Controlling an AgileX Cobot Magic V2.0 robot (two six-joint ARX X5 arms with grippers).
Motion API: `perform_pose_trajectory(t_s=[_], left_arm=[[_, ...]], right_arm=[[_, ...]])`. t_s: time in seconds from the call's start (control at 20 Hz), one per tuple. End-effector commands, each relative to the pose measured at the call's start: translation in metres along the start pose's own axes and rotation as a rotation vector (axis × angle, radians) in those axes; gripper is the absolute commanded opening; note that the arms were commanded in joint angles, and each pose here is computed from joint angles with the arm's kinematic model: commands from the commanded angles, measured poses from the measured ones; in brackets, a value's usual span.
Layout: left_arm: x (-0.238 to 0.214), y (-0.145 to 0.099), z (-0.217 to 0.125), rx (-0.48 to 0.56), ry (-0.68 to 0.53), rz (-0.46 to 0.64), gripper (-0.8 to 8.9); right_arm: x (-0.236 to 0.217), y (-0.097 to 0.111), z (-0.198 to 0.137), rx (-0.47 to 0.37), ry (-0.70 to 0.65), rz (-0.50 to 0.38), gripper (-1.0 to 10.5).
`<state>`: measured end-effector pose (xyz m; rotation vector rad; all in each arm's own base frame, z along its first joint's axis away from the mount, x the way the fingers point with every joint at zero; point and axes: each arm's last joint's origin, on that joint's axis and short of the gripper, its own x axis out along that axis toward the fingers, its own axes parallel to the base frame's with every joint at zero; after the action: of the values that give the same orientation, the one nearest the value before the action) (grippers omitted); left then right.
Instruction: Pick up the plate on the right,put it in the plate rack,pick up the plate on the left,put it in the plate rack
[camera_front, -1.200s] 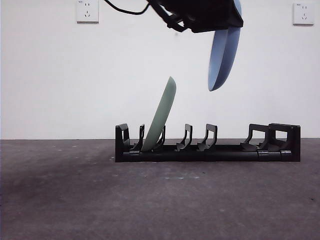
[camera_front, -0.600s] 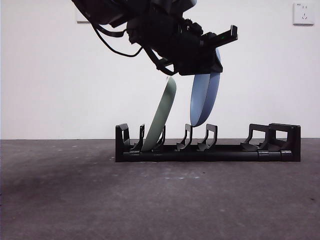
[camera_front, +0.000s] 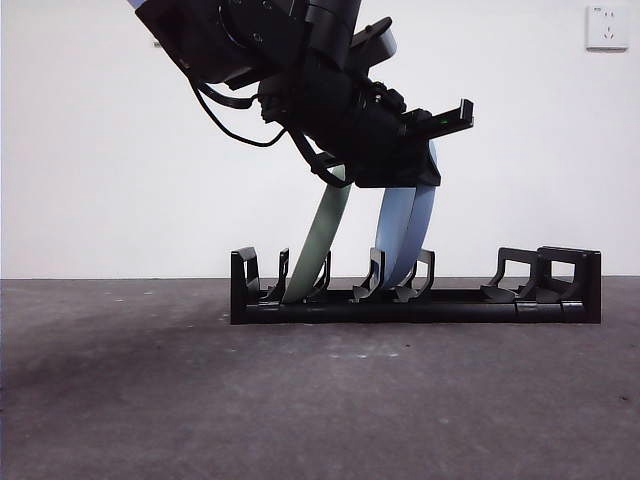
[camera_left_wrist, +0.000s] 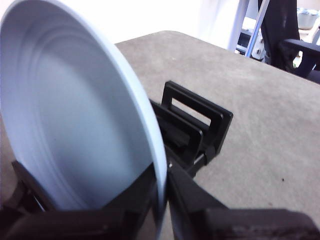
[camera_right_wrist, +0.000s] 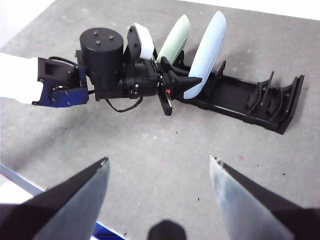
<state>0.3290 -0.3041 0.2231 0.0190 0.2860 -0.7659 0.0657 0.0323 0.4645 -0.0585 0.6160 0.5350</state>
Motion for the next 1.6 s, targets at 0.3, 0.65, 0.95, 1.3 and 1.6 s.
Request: perform_pose_trajectory(t_s=[0.3, 0.65, 0.95, 1.3, 1.6], left_arm=[[0.002, 0.005, -0.011, 0.053, 0.086, 0.023, -0.08], [0.002, 0.004, -0.011, 0.052, 0.087, 0.007, 1.93], [0.002, -0.001, -0.011, 0.054, 0.088, -0.021, 1.93], [-0.006, -0.025, 0.0, 0.07, 0.069, -0.07, 1.93], [-0.061, -0.033, 0.044, 0.074, 0.146, -0.077, 1.93]], right_arm=[[0.014, -0.002, -0.009, 0.021, 0.082, 0.022, 3.4], [0.014, -0.002, -0.009, 0.021, 0.083, 0.029, 3.4], [0.014, -0.002, -0.009, 0.021, 0.083, 0.029, 3.4], [0.014, -0.002, -0.009, 0.016, 0.083, 0.029, 3.4], [0.015, -0.002, -0.009, 0.007, 0.083, 0.029, 3.4]])
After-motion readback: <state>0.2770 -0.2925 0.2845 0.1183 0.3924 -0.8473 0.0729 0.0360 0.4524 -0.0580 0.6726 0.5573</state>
